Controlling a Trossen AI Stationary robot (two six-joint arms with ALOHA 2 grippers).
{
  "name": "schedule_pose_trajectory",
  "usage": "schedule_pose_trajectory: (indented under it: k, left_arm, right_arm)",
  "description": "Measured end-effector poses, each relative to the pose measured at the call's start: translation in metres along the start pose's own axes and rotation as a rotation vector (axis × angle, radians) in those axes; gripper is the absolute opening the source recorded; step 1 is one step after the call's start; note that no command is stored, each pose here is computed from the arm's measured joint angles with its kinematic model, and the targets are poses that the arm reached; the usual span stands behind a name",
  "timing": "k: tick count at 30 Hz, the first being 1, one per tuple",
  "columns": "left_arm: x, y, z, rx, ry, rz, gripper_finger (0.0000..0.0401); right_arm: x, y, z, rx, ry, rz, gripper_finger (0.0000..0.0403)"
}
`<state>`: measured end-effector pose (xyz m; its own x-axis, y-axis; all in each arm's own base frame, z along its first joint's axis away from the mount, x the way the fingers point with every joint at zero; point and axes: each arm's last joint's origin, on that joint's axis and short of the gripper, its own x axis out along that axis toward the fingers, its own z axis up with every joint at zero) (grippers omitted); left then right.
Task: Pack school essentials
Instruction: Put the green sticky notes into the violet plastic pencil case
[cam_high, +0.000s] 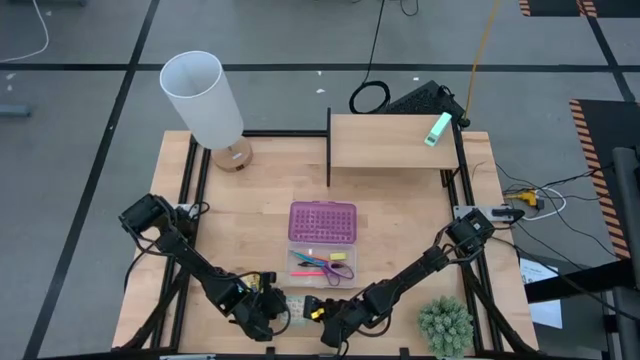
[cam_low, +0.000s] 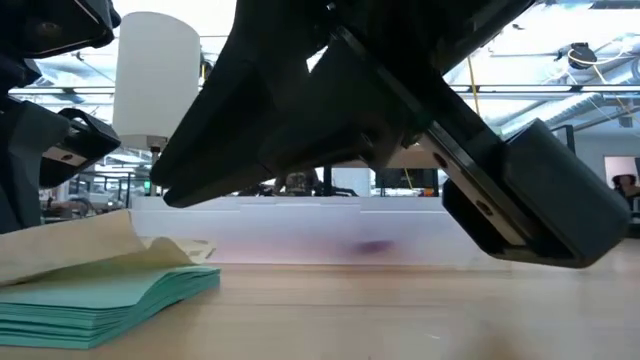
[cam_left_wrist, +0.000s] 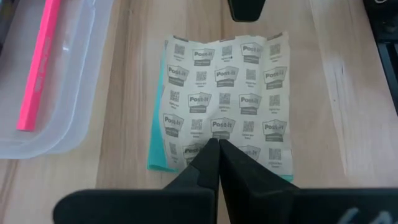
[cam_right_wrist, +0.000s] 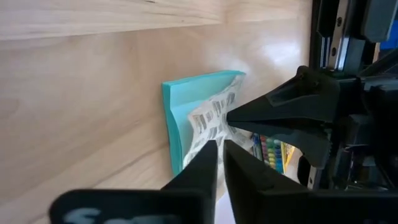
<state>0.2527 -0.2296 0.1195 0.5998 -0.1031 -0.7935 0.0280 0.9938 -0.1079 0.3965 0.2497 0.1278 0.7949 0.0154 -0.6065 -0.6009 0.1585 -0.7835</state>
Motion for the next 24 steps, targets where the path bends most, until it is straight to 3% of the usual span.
schedule_pose_trajectory:
  k: [4, 13, 20, 24]
  left_arm:
    - [0.0, 0.0, 0.001, -0.003, -0.006, 0.002, 0.001]
    - [-0.013, -0.001, 0.01, -0.011, -0.048, -0.026, 0.001]
    - [-0.025, -0.007, 0.015, -0.033, -0.105, -0.06, 0.0013]
    - [-0.029, -0.024, 0.016, 0.043, -0.206, -0.13, 0.0056]
  right_arm:
    - [0.0, 0.0, 0.0, 0.0, 0.003, 0.005, 0.0003]
    - [0.0, 0.007, -0.004, 0.057, 0.015, 0.083, 0.0016]
    - [0.006, 0.002, -0.014, 0.241, -0.026, 0.143, 0.0048]
    - [0.007, 0.001, -0.018, 0.284, -0.025, 0.161, 0.0078]
